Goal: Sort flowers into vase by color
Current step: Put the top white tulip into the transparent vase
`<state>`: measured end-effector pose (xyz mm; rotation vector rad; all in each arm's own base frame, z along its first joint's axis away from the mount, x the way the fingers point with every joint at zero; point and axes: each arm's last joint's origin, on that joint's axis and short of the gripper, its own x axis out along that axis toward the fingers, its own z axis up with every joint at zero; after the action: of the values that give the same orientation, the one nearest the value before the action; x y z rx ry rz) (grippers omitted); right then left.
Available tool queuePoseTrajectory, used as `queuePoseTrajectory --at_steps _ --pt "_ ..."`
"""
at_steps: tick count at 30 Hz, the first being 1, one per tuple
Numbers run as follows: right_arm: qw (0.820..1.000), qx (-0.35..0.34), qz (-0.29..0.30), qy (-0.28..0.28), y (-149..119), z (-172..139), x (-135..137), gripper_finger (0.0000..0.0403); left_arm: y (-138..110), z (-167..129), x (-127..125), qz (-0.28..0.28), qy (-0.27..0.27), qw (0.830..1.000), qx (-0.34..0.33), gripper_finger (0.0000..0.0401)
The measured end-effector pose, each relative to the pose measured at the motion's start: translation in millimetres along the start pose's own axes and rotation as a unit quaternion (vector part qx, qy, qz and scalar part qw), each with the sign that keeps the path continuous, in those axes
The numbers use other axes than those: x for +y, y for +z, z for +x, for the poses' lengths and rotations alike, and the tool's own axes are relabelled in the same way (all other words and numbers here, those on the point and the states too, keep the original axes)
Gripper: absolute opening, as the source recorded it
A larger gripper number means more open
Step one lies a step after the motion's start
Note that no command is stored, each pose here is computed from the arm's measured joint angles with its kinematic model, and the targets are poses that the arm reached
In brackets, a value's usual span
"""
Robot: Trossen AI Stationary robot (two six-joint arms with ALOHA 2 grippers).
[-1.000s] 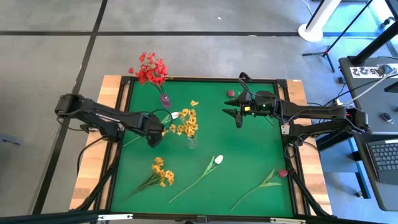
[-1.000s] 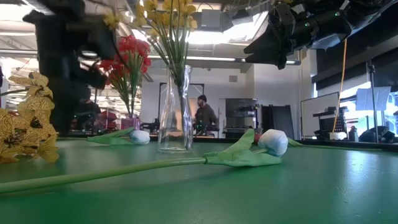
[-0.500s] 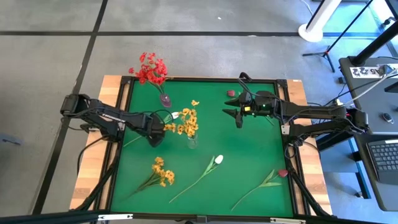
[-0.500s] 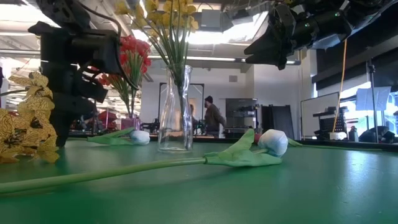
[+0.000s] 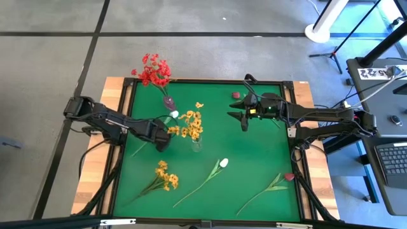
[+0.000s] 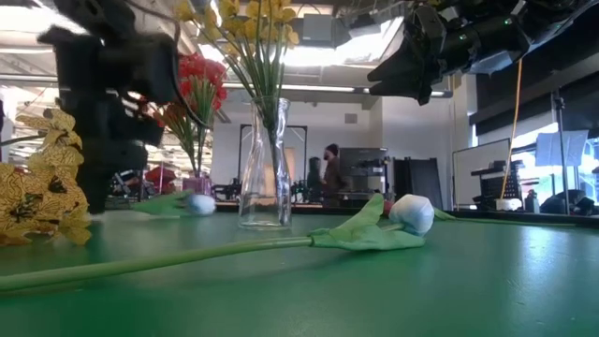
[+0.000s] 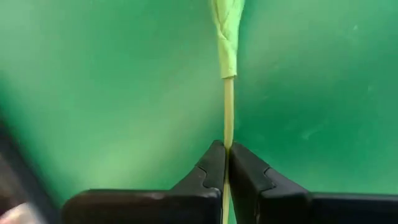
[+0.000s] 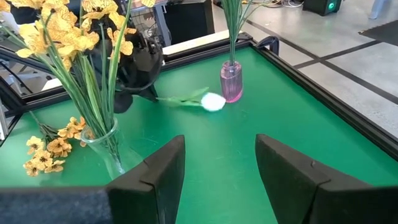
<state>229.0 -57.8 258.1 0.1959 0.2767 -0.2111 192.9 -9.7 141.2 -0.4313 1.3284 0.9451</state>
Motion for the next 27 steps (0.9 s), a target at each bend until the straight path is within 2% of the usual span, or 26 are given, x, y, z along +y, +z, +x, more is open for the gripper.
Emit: queuePoseTrajectory --at_steps 5,11,15,19,22,27 --pt "1.000 -0.001 0.000 0.000 0.2 0.0 0.0 0.0193 -1.5 -42.3 0.3 -0.007 -0.009 0.999 -0.047 0.0003" --pt "1.000 0.001 0.001 0.002 -0.2 0.0 0.0 0.0193 -12.9 -107.8 8.5 -0.037 -0.094 0.984 -0.147 0.0002" --pt "1.000 -0.006 0.002 0.026 1.8 -0.1 1.7 0.0193 -22.5 -147.0 17.2 -0.054 -0.165 0.957 -0.232 0.0001" --pt "0.995 -0.038 0.031 0.083 9.6 -0.9 5.9 0.0193 -27.8 -178.7 26.4 -0.069 -0.207 0.922 -0.321 0.0001" --pt "0.986 -0.075 0.039 0.142 18.3 -2.9 11.5 0.0193 -26.1 -198.1 31.3 -0.066 -0.213 0.901 -0.372 0.0000" --pt "0.974 -0.126 0.030 0.185 27.4 -6.2 25.8 0.0193 -17.2 -229.0 35.6 -0.066 -0.224 0.869 -0.436 0.0000"
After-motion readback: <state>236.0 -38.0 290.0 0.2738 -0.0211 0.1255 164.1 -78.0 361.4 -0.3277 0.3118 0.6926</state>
